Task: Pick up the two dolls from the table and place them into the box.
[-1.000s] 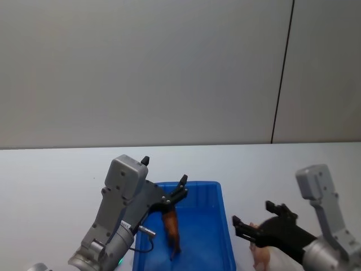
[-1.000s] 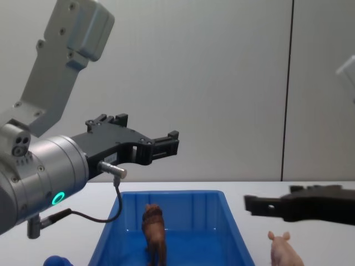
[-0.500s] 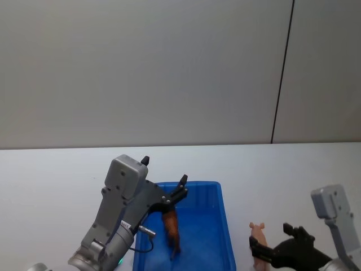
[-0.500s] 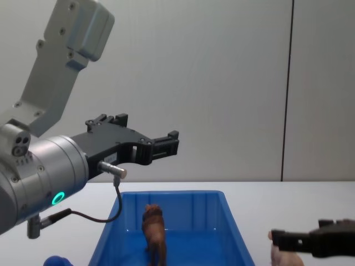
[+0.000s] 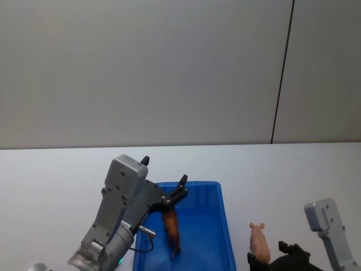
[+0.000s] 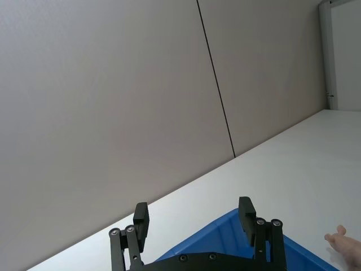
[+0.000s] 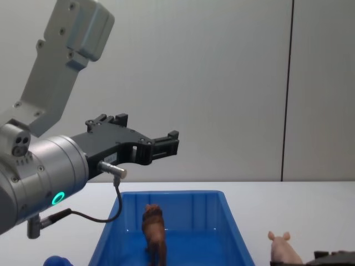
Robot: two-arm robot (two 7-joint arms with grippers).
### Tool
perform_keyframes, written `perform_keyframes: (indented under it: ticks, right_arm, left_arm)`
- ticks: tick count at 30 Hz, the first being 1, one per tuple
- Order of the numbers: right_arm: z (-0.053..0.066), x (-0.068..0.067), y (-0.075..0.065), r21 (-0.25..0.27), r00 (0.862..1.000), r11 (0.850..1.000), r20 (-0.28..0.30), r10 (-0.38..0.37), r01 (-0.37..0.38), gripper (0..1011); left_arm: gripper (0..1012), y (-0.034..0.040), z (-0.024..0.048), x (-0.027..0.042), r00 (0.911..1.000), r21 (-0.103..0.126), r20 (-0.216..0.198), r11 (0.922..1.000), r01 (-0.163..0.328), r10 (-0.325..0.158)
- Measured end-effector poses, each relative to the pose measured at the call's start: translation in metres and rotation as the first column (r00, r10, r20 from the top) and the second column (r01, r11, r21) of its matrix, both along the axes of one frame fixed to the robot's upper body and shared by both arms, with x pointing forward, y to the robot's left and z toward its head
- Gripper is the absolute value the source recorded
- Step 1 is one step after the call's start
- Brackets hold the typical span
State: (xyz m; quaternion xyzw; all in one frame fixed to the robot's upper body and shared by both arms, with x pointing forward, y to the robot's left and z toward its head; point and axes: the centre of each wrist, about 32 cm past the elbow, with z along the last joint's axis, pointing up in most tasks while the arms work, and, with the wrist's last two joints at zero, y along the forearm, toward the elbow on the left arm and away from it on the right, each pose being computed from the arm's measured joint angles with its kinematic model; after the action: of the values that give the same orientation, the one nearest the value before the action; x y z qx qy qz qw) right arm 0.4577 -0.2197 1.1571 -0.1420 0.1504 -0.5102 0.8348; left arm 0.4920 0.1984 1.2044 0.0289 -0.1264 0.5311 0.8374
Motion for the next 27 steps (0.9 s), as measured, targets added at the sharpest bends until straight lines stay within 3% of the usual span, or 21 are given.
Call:
perform_keyframes:
  ticks: [10,11,19,27]
  right_arm:
    - [-0.0067,0.0047,0.0045,0.005,1.000,1.000,-0.014,0.003,-0.003,729]
    - [-0.0070,0.0049,0.0048,0.006,1.000,1.000,-0.014,0.003,-0.003,662]
    - [-0.0090,0.0082,0.0069,0.008,1.000,1.000,-0.005,-0.008,0.008,422]
    - [-0.0072,0.0099,0.0080,0.002,0.999,1.000,0.031,-0.030,0.030,379]
  left_arm:
    - [1002,0.0000,0.0000,0.0000,1.0000,0.000,0.000,1.0000,0.000,0.000]
    - [1002,0.0000,0.0000,0.0000,1.0000,0.000,0.000,1.0000,0.000,0.000]
    - [1002,0.0000,0.0000,0.0000,1.0000,0.000,0.000,1.0000,0.000,0.000]
    - [1002,0.0000,0.0000,0.0000,1.0000,0.000,0.000,1.0000,0.000,0.000]
